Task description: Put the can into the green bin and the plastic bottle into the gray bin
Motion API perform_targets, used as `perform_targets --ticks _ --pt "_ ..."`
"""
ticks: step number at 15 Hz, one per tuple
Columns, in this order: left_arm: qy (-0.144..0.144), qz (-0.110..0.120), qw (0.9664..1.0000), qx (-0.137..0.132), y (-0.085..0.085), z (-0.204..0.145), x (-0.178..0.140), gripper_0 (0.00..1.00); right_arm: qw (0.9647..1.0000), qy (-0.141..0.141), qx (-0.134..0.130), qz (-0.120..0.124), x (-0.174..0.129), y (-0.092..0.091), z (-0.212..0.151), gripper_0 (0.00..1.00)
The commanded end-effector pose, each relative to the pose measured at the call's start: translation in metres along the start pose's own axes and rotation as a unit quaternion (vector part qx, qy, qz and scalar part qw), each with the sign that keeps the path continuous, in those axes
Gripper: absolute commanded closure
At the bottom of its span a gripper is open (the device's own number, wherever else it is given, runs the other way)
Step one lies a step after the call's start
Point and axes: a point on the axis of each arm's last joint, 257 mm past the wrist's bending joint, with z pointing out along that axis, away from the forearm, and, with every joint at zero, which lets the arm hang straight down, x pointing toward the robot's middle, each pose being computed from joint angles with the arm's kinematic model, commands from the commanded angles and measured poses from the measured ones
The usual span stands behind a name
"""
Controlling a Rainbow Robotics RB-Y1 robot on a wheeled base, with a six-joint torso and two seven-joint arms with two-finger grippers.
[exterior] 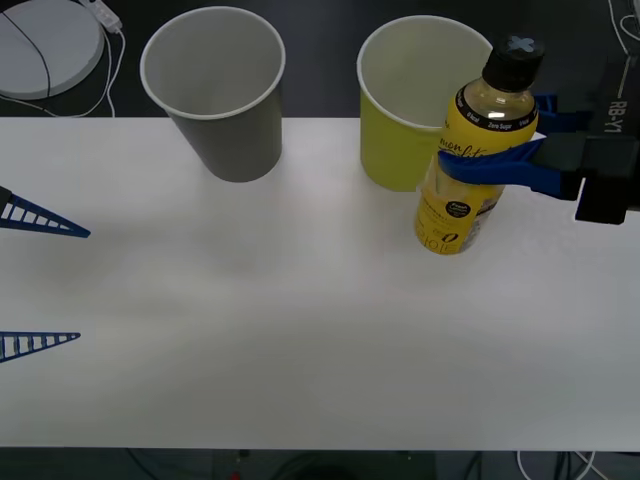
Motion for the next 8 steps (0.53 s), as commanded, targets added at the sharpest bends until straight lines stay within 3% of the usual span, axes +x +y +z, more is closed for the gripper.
perform_targets --ticks 1,8 --pt "0.0 0.0 1.0 0.0 0.0 0.0 0.0 0.0 0.9998 -0.002 -0.017 0.001 -0.014 -0.006 0.011 1.0" --pt "0.0 0.0 1.0 0.0 0.0 0.0 0.0 0.0 0.9987 0.01 -0.049 -0.012 -0.045 -0.024 0.053 1.0"
